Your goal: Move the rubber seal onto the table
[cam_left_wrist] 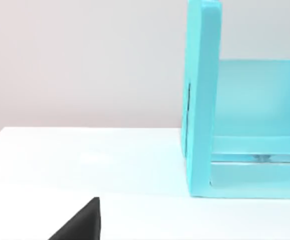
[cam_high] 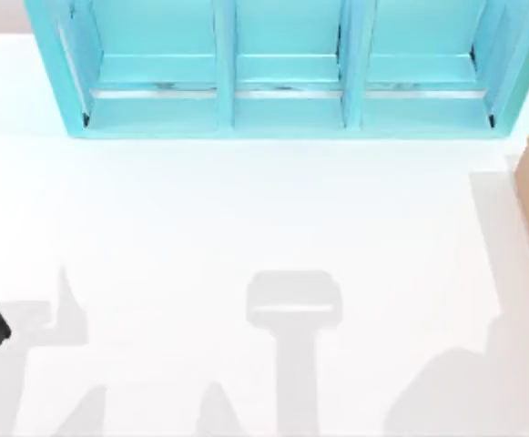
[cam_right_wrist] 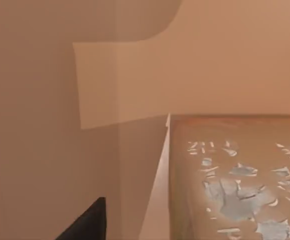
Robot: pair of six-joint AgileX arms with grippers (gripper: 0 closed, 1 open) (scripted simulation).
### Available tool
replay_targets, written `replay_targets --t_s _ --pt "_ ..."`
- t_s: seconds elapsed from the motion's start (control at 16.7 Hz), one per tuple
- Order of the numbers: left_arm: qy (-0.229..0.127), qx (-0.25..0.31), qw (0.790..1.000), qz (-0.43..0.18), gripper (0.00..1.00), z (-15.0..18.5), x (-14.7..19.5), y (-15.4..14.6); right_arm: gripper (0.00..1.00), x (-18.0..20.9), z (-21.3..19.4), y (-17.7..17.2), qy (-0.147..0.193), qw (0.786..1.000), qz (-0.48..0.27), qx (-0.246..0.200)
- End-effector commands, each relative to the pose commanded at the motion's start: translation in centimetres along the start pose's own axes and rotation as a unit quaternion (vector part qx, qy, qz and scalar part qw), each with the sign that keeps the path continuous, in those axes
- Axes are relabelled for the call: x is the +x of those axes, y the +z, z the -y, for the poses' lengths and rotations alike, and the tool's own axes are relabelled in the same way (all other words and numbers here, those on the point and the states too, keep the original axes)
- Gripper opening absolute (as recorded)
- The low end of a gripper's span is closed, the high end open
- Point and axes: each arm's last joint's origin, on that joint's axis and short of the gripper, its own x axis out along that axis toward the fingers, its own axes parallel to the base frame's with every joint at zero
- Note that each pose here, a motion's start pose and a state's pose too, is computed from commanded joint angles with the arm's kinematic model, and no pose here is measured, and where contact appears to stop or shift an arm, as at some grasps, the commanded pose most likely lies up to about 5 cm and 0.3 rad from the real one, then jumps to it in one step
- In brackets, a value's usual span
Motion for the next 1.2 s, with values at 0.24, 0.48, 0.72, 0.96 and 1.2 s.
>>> replay_targets --t_s 0.24,0.48,0.72,0.96,1.2 --pt "0.000 0.000 1.000 0.000 1.00 0.00 0.00 0.00 0.55 0.00 0.00 0.00 0.000 1.000 0.000 0.000" --pt "0.000 0.000 1.000 0.000 1.00 0.00 0.00 0.00 0.25 0.00 0.00 0.00 0.000 1.000 0.000 0.000" --pt "0.000 0.000 1.000 0.000 1.00 0.00 0.00 0.00 0.00 0.00 0.00 0.00 0.000 1.000 0.000 0.000" --pt "0.000 0.000 1.000 0.000 1.00 0.00 0.00 0.00 0.00 0.00 0.00 0.00 0.000 1.000 0.000 0.000" --pt "0.000 0.000 1.000 0.000 1.00 0.00 0.00 0.00 0.00 -0.07 0.01 0.00 -0.001 1.000 0.001 0.001"
